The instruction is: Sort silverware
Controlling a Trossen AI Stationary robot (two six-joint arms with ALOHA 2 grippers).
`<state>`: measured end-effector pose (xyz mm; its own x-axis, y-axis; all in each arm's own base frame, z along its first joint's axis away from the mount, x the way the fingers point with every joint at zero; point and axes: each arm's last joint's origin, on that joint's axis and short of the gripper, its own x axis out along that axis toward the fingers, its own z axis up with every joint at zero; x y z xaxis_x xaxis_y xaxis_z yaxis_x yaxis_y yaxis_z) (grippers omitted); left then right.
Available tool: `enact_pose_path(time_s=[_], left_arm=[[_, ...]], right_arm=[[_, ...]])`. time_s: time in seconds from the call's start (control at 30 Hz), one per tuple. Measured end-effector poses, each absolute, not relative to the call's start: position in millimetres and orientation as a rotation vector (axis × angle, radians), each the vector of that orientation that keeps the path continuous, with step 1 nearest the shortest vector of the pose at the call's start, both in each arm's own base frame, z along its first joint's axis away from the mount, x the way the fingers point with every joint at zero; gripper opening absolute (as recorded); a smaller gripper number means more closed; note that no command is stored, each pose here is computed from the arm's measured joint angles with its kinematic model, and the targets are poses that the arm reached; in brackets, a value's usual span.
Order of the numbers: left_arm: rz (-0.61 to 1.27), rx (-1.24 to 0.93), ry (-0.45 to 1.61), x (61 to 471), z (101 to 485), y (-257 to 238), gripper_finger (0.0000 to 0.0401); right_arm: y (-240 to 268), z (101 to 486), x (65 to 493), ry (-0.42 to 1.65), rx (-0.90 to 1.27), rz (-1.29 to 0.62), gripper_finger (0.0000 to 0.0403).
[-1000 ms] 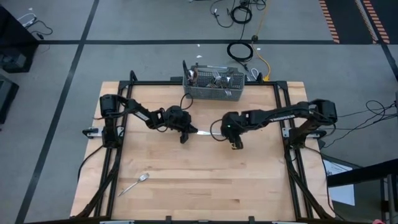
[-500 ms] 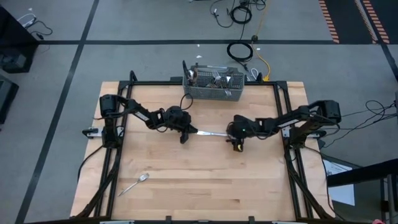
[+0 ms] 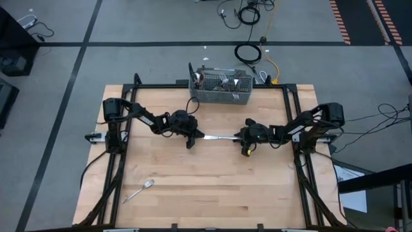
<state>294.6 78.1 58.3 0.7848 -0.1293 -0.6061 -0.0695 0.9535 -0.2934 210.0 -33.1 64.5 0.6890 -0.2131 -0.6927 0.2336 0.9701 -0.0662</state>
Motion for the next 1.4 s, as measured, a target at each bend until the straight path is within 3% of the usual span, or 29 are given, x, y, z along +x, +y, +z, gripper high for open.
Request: enact_pose_path(time_s=[0.1, 0.43, 0.53, 0.73, 0.93, 1.1, 1.4], left_arm=[[-0.032, -0.311, 0.672, 294.1, 58.1, 78.1, 0.0001], [0.073, -0.368, 0.587, 297.3, 70.6, 81.0, 0.0002], [0.128, -0.433, 0.58, 293.9, 84.3, 81.0, 0.0012], [0.11, -0.363, 0.414, 294.2, 134.1, 81.3, 0.0035], [0.115, -0.2, 0.329, 299.4, 171.2, 84.1, 0.0071], [0.152, -0.146, 0.466, 319.1, 169.0, 91.6, 0.0117], [0.076, -0.088, 0.5, 366.0, 168.8, 103.9, 0.0166]], right_arm=[[-33.2, 61.5, 211.0, 0.746, 0.022, -0.219, 0.0065], [-31.4, 75.3, 205.8, 0.792, 0.103, -0.264, 0.0063], [-31.7, 84.7, 201.0, 0.799, 0.117, -0.308, 0.0063], [-33.8, 103.0, 200.0, 0.875, 0.061, -0.373, 0.0063], [-34.4, 114.8, 205.7, 0.894, 0.0, -0.375, 0.0063], [-35.9, 132.3, 221.1, 0.88, -0.06, -0.342, 0.0063], [-37.5, 151.5, 235.3, 0.873, -0.125, -0.307, 0.0063]])
